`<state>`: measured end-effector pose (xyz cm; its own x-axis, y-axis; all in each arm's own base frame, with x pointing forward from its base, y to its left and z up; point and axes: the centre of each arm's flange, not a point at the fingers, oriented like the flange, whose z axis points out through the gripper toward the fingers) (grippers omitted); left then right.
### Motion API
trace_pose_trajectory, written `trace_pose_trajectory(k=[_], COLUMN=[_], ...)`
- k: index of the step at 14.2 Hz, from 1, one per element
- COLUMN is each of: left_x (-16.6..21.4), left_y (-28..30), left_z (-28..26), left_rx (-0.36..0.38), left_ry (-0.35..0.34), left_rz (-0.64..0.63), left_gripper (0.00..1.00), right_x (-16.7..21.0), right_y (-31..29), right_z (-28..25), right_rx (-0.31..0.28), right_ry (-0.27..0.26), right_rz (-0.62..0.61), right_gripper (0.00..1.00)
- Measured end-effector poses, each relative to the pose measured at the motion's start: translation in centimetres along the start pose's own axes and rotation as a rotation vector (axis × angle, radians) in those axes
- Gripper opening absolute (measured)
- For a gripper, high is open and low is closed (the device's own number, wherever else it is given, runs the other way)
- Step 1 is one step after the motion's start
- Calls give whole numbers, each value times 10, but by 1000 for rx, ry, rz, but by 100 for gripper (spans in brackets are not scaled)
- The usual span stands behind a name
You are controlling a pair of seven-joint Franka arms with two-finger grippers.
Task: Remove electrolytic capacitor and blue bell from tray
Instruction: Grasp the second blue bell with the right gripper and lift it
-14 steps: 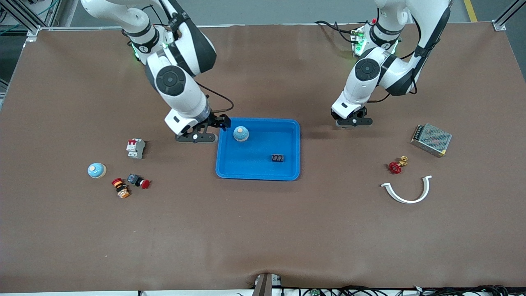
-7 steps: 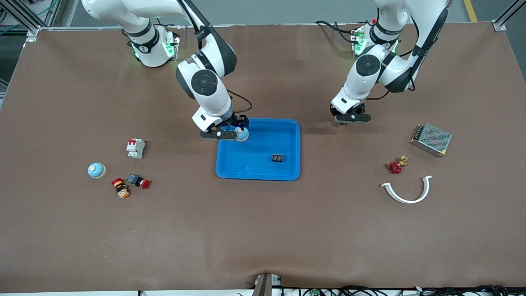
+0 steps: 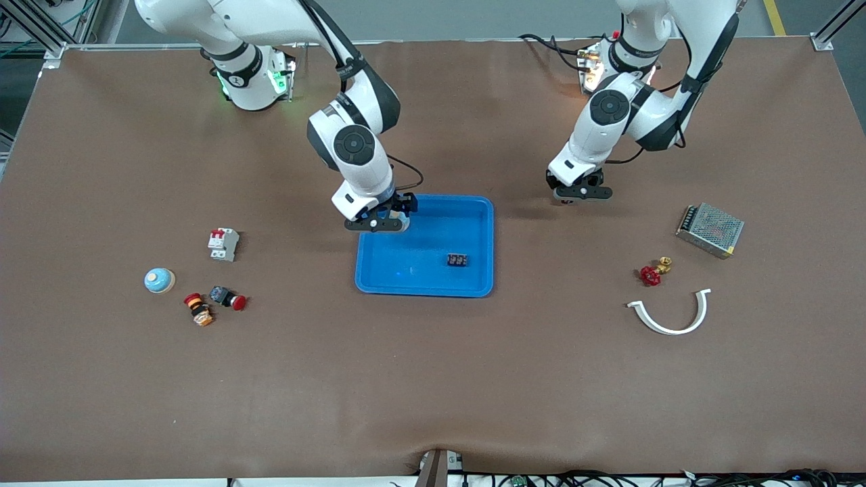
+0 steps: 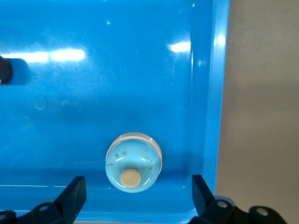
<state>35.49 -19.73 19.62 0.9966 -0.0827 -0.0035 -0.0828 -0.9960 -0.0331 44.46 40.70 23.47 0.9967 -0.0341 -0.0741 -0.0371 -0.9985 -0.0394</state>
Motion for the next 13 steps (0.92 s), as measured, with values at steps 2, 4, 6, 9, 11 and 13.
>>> trace_pose_trajectory(k=[2, 4, 6, 9, 11, 13], left_x=[-1, -2, -3, -4, -6, -8], left_y=[-1, 0, 2, 7, 12, 16], left_z=[2, 4, 5, 8, 10, 11], left_rx=[-6, -15, -27, -48, -65, -73], left_ry=[0, 1, 2, 3, 6, 5], left_rz=[0, 1, 1, 8, 16, 24], left_gripper=[34, 34, 34, 34, 34, 34], right_x=[0, -1, -1, -1, -1, -2], right_y=[-1, -2, -3, -3, -4, -5], right_z=[8, 20, 29, 39, 46, 52], right_rx=[1, -2, -3, -1, 1, 2], right_ry=[5, 5, 8, 15, 20, 23], right_rz=[-2, -3, -5, -3, -5, -5], right_gripper=[100, 100, 100, 100, 100, 100])
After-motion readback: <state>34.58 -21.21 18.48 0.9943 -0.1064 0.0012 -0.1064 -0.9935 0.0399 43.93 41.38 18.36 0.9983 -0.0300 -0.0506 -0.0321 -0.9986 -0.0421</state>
